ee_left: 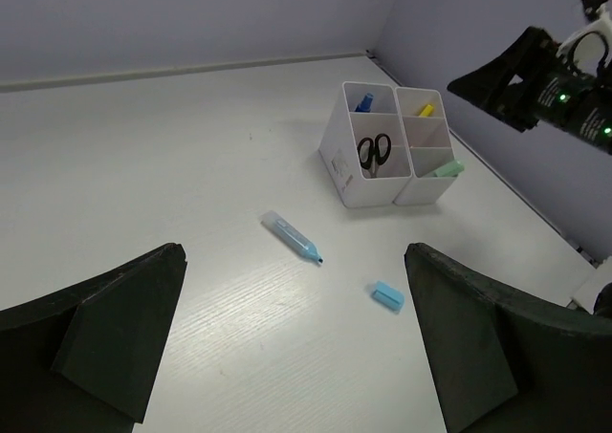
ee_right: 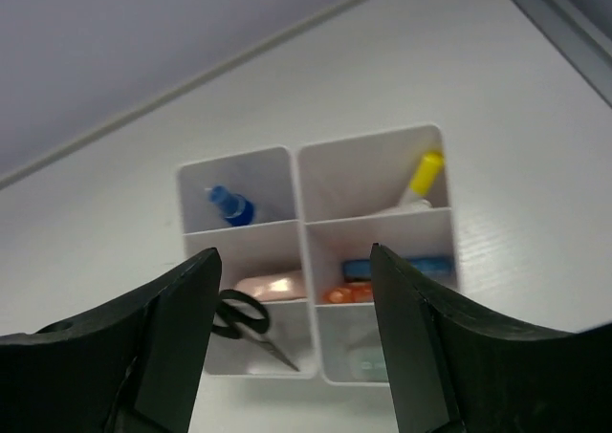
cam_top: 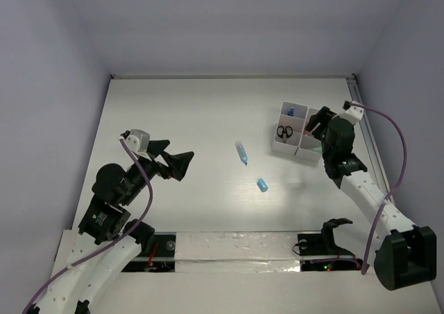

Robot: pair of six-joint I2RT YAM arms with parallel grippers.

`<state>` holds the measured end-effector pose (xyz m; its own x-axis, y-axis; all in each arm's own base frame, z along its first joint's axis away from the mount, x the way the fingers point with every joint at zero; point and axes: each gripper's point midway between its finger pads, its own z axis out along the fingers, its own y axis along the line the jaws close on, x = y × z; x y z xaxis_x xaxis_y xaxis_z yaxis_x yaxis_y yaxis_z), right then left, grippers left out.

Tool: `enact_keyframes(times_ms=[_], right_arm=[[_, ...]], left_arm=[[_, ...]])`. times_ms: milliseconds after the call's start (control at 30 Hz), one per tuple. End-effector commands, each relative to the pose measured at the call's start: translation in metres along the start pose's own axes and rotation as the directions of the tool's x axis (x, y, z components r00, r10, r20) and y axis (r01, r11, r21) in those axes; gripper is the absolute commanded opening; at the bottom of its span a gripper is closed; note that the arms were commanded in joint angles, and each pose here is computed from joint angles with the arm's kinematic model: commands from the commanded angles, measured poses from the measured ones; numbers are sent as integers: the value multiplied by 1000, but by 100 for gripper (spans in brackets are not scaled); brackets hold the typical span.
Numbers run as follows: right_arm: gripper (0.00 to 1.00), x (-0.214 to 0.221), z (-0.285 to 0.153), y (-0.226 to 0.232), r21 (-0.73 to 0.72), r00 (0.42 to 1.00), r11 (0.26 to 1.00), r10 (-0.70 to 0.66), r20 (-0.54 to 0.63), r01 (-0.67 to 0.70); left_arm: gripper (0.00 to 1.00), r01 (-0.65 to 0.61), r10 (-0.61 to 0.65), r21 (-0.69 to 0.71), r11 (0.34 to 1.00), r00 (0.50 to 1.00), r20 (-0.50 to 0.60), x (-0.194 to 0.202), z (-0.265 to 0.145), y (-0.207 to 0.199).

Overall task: Sort the stationery into containers
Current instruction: Move the pen cap to the center of the board.

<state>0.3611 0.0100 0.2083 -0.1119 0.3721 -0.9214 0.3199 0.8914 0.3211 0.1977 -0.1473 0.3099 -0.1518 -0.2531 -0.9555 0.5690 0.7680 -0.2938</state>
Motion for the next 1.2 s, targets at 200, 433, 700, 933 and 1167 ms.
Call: enact_keyframes(times_ms=[200, 433, 700, 933, 1167], right_arm=[[59, 53, -50, 99, -538, 938, 841, -137, -320, -61], [43, 157, -121, 112, -637, 727, 759, -363, -583, -132], [57, 212, -168, 79, -566, 551, 813, -413, -725, -137], [47, 235, -198, 79, -567, 457, 794, -430, -778, -218], [1, 247, -197, 95, -574, 442, 768, -425, -790, -286]], left_arm=[[99, 13, -13, -3, 1000, 998, -54, 9, 22, 4], [99, 46, -42, 29, 999, 991, -123, 24, 37, 0], [99, 93, -84, 55, 994, 985, -153, 29, 46, -6], [99, 89, -84, 28, 996, 984, -156, 31, 47, -1], [99, 79, -76, 12, 997, 986, -151, 32, 45, 3]])
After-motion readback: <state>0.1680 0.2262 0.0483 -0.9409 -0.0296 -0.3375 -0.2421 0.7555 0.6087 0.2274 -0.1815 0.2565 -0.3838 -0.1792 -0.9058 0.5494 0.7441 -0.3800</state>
